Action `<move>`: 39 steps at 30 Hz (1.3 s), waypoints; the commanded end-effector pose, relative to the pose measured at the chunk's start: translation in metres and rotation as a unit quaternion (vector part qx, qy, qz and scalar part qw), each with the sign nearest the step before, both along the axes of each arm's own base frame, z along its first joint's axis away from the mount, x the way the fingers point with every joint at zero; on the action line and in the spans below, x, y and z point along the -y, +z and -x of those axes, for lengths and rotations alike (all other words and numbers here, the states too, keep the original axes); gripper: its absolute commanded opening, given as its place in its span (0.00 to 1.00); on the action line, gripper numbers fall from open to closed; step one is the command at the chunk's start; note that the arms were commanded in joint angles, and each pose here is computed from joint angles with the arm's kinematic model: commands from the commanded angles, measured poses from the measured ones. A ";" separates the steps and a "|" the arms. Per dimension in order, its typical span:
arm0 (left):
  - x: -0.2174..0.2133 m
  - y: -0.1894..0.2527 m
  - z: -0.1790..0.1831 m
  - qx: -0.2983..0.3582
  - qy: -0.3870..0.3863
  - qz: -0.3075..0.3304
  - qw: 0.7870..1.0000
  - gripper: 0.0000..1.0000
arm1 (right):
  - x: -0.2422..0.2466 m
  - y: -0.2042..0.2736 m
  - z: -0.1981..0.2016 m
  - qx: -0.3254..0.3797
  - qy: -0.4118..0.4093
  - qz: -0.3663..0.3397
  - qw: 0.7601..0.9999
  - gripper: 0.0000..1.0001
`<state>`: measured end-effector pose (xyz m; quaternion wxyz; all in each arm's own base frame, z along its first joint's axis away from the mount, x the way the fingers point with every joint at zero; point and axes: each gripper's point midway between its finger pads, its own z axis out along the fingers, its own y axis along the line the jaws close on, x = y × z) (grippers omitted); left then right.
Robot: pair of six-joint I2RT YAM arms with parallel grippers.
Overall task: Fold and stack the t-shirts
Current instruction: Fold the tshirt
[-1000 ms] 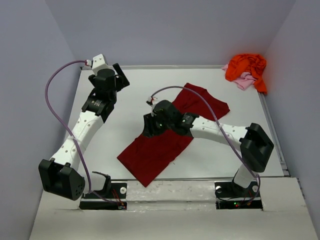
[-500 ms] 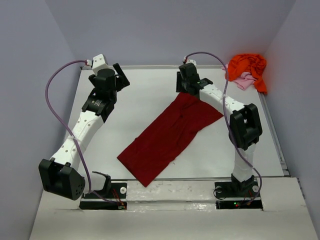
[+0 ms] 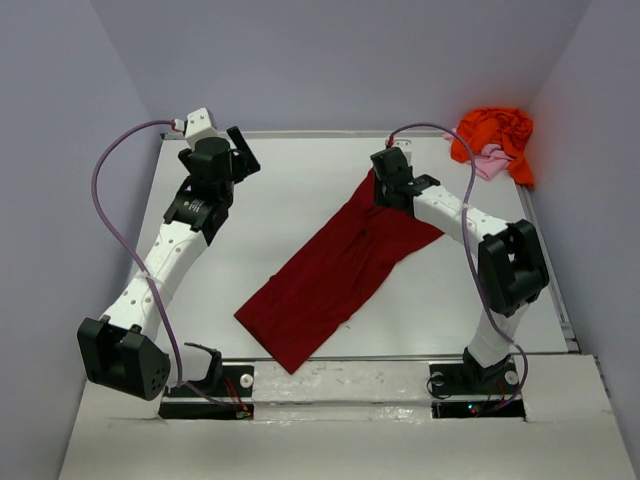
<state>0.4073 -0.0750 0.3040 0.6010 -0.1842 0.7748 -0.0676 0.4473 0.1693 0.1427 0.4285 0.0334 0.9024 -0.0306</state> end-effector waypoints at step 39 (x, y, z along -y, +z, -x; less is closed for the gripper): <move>0.003 0.012 -0.004 0.020 -0.007 0.000 1.000 0.89 | -0.097 -0.103 -0.130 -0.090 0.201 -0.242 0.945 0.50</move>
